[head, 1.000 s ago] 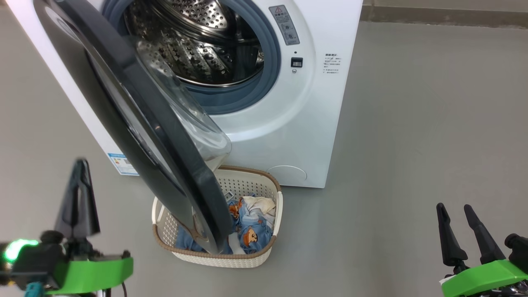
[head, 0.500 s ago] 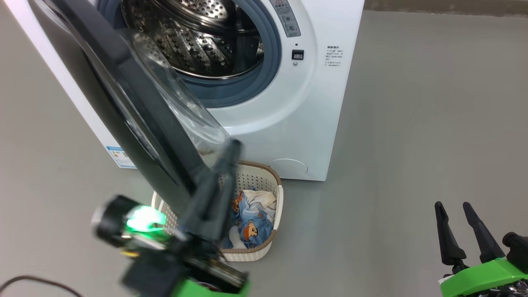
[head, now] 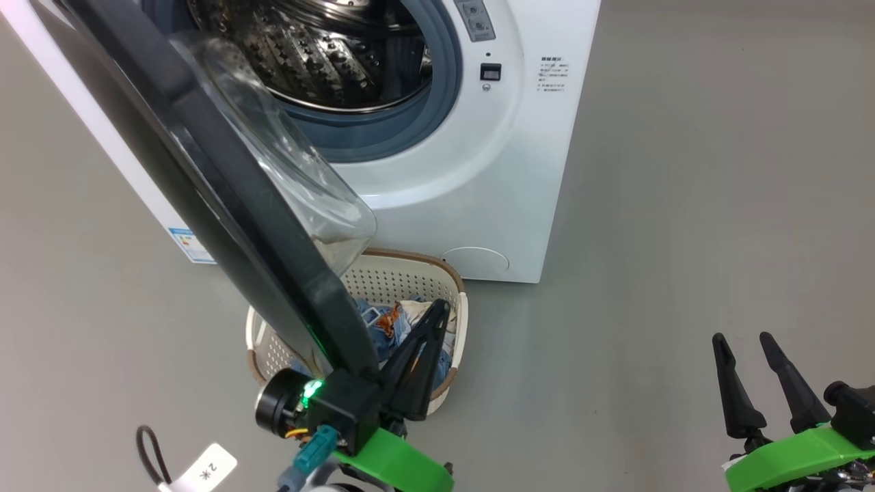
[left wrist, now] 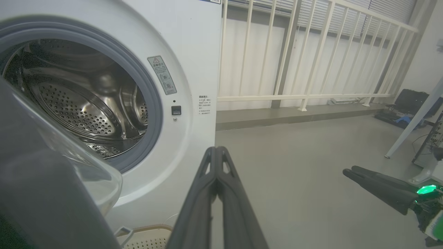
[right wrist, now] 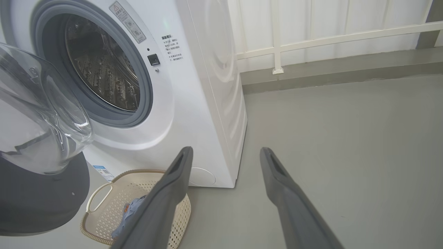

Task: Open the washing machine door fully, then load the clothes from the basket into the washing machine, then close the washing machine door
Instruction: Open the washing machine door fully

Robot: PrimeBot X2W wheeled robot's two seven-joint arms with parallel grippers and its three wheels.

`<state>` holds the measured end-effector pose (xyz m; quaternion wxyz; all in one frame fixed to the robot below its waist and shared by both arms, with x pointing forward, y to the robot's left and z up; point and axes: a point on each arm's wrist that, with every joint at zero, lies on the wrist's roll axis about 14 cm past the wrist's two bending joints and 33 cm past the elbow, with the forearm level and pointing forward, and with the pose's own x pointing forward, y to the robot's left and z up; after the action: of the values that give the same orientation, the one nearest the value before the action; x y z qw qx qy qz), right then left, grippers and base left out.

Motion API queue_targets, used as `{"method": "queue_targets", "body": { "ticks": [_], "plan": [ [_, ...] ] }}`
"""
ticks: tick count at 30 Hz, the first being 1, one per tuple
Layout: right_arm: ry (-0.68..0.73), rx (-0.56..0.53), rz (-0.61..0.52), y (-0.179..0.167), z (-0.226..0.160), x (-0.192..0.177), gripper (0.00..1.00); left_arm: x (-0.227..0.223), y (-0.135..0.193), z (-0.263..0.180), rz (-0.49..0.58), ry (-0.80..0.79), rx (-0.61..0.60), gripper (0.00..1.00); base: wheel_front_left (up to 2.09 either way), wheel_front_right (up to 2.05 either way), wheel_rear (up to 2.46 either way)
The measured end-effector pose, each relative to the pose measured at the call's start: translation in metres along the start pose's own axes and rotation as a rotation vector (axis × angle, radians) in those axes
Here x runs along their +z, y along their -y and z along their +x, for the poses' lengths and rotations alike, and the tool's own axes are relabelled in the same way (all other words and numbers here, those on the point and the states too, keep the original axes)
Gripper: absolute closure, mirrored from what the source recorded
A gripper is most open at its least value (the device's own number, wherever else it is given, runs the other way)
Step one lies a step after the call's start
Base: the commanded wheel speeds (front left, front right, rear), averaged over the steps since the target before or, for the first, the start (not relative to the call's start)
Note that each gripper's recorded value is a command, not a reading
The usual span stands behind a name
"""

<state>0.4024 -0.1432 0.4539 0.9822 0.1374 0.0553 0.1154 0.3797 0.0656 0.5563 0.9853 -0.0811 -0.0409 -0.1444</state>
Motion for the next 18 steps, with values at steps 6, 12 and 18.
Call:
{"method": "queue_targets", "body": {
  "ticks": [6, 12, 18],
  "plan": [
    [0.004, 0.014, -0.012, -0.003, 0.004, 0.002, 0.0, -0.014, -0.02, 0.001, 0.011, -0.025, 0.066, 1.0, 0.0, 0.0, 0.0],
    [0.004, 0.031, -0.032, -0.008, 0.004, 0.003, 0.0, -0.021, -0.037, -0.003, 0.004, -0.039, 0.127, 1.0, 0.0, 0.0, 0.0],
    [0.007, 0.042, -0.036, -0.011, 0.005, 0.004, 0.0, -0.025, -0.05, -0.008, -0.003, -0.04, 0.165, 1.0, 0.0, 0.0, 0.0]
  ]
}}
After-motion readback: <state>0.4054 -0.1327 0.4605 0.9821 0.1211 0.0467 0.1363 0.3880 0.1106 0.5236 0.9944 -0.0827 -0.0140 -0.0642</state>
